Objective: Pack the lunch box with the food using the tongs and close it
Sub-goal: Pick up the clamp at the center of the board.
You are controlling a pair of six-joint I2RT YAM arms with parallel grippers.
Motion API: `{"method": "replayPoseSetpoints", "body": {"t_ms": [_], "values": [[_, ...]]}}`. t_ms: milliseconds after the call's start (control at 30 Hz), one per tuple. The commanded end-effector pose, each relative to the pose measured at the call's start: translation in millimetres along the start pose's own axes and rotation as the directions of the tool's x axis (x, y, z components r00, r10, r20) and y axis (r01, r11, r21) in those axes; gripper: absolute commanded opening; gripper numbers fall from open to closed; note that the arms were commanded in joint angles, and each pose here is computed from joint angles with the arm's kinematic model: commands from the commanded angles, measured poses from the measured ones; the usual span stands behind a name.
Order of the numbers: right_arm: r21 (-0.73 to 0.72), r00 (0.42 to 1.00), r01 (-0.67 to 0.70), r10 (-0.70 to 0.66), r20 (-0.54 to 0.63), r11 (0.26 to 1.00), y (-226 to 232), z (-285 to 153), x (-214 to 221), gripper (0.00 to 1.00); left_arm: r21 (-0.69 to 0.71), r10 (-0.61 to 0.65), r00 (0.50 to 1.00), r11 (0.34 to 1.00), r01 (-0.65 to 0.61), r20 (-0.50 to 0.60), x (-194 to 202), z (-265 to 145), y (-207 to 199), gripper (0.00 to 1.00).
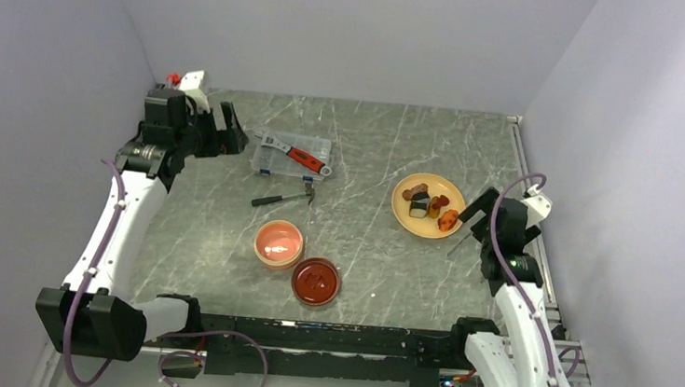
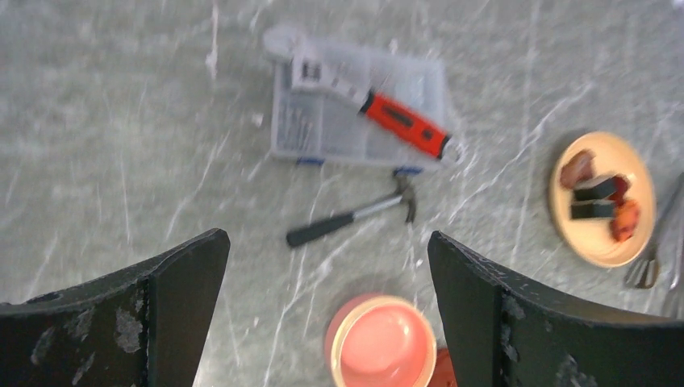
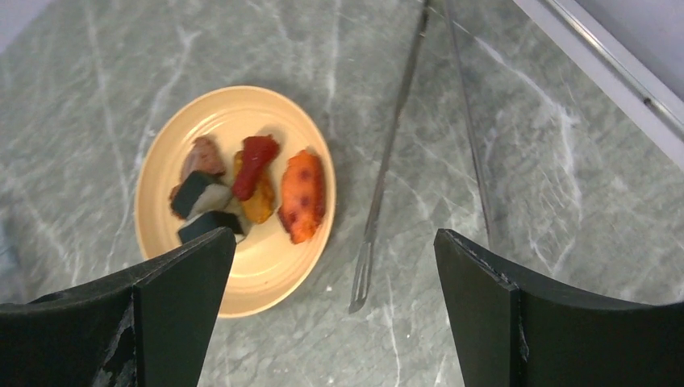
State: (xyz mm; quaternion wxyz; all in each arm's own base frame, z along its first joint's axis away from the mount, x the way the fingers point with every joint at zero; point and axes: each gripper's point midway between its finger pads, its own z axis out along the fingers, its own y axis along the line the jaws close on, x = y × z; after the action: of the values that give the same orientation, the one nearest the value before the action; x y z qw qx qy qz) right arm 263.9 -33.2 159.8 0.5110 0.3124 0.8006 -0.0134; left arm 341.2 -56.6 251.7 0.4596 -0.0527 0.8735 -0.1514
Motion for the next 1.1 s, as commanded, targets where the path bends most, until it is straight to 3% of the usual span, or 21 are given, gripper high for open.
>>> {"method": "replayPoseSetpoints", "body": {"t_ms": [0,200,433,600,733,867,1067], "values": [[-0.005,0.993,-0.116,0.116,-0.019,0.993,2,22,-17,1.0,0.119,0.024,0.988,0.992,-0.043,0.155,-66,-6,-36,1.0],[0.143,0.978,-0.168,0.183,-0.101,0.975,-38,66,-9,0.98,0.111,0.06,0.992,0.991,-0.072,0.108,-48,19,-25,1.0],[0.236,0.972,-0.033,0.086,-0.218,0.971,-51,103,-5,0.94,0.095,0.061,0.997,0.993,-0.065,0.038,-25,29,-17,0.99],[0.255,0.938,0.096,-0.002,-0.346,0.962,-60,125,11,0.93,0.112,0.064,0.998,0.992,-0.066,0.017,-22,31,-19,0.99],[0.295,0.913,0.168,-0.036,-0.406,0.941,-72,135,20,0.86,0.127,0.059,0.998,0.99,-0.058,-0.005,-19,34,-21,1.0],[0.275,0.904,0.17,-0.038,-0.426,0.946,-69,144,27,0.84,0.131,0.057,0.998,0.99,-0.053,-0.022,-16,36,-21,1.0],[0.256,0.874,0.166,-0.022,-0.485,0.952,-68,157,47,0.71,0.141,0.051,0.998,0.989,-0.046,-0.034,-15,38,-22,1.0]]}}
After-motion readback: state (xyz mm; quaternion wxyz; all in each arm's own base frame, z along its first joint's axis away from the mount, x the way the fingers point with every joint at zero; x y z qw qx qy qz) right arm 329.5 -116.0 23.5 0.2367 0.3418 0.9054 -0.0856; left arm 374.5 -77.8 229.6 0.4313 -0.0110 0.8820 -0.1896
